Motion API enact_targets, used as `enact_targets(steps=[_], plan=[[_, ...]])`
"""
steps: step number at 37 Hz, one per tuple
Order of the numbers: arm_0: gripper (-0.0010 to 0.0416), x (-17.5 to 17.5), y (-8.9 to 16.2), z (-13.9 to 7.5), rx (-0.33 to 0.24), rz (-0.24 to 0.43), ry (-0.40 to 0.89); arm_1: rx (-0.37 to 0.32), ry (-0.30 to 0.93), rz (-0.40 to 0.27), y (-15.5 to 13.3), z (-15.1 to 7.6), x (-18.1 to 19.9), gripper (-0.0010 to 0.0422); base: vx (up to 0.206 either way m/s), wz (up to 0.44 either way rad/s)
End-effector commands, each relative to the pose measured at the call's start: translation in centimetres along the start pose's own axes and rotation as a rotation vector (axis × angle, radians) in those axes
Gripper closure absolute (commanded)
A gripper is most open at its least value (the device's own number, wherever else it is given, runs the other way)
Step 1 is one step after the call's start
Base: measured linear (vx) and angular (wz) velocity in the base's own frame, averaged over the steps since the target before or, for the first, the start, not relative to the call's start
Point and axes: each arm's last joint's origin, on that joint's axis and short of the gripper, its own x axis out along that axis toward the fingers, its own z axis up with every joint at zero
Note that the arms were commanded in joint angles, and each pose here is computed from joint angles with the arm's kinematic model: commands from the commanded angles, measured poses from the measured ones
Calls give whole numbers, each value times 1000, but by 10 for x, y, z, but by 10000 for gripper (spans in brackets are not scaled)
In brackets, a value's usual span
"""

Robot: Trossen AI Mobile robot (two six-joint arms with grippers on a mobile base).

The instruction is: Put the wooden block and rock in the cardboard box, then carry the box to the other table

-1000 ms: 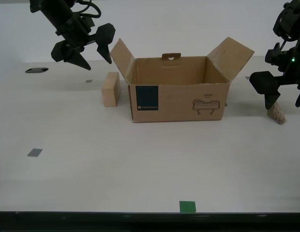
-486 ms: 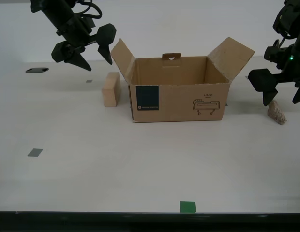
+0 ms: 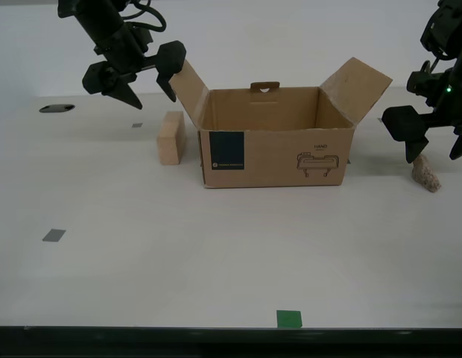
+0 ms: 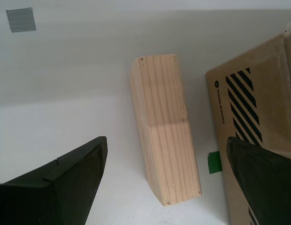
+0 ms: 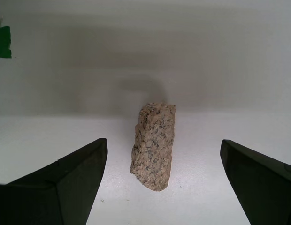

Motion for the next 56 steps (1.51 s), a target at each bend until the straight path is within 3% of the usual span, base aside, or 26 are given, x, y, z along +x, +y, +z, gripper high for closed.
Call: enact_targets(steps=[1,9,14,37,56], plan=[[80,0,0,0,0,-6,1,3,-9,5,-2,0,0,67,0,0],[93,0,0,0,-1,-6,3,2,16,4,1,-3,22,67,0,0],[91,0,0,-2,-1,-6,16,-15,65,-69,3,-9,39,67,0,0],[92,0,0,-1,-1,-6,9,-29,36,-3,7,-9,48,67,0,0],[91,4,0,-4,0,-5,-15,-24,22,-8,5,-9,50,67,0,0]])
